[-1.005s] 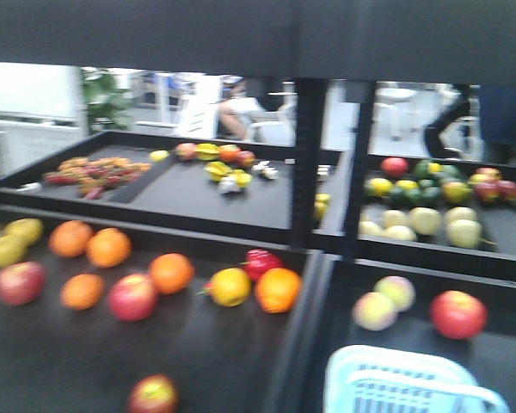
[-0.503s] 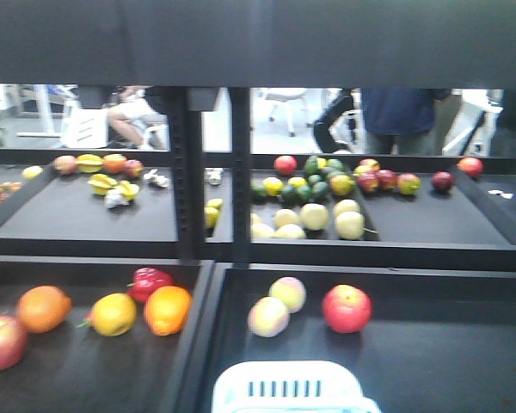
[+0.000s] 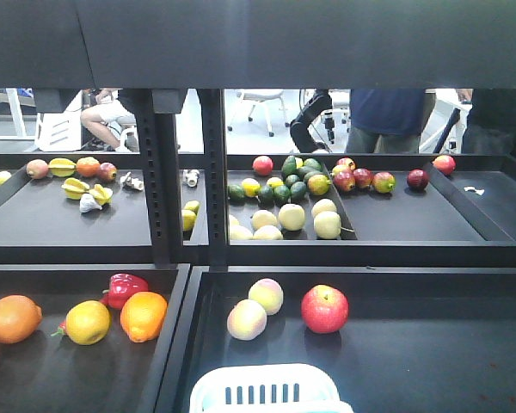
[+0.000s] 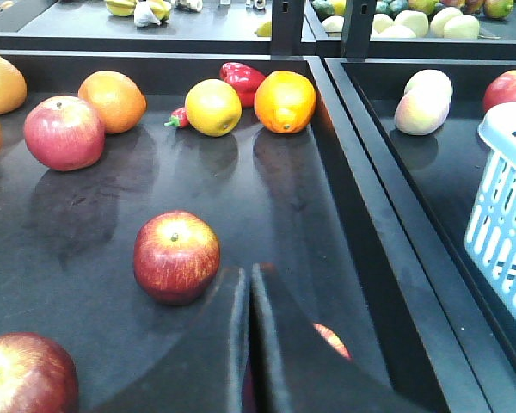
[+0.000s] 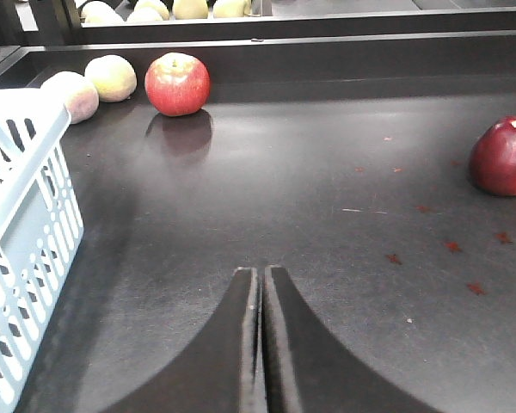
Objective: Pick three apples into basket with both arms
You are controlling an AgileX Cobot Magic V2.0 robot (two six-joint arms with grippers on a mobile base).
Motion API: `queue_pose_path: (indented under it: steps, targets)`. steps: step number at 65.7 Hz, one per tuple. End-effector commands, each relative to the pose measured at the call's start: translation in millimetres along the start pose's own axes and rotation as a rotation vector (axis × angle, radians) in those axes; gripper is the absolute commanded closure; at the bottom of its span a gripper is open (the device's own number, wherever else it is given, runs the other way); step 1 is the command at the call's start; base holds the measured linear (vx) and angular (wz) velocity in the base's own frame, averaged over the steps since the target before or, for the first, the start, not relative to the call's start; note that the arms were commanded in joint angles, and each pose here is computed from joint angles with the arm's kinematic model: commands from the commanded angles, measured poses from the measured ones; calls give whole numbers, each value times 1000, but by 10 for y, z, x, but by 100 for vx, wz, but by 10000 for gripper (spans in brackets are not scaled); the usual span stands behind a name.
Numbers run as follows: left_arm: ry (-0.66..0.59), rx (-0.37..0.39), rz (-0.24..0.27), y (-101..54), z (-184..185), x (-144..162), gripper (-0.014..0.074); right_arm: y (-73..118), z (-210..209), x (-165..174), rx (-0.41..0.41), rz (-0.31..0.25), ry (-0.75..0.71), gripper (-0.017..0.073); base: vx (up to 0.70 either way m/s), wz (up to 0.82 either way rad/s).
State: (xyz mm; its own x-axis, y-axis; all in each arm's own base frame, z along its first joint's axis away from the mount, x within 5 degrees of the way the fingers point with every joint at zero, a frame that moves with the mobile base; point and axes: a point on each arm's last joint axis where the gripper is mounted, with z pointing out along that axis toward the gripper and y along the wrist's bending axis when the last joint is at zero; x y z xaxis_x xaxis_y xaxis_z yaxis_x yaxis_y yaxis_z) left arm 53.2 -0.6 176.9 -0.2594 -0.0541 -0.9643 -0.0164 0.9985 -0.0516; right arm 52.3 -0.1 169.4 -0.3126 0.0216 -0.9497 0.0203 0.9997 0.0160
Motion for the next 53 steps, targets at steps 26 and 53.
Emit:
queue_pose_path:
  steps: [26,53]
  targets:
    - [-97,1,-13,-4,-41,-136,601,-6,-12,-77,10,-7,-84,564,0,0]
    - [-514,105,-591,41,-155,-495,601,-6,-12,-76,10,-7,-83,564,0,0]
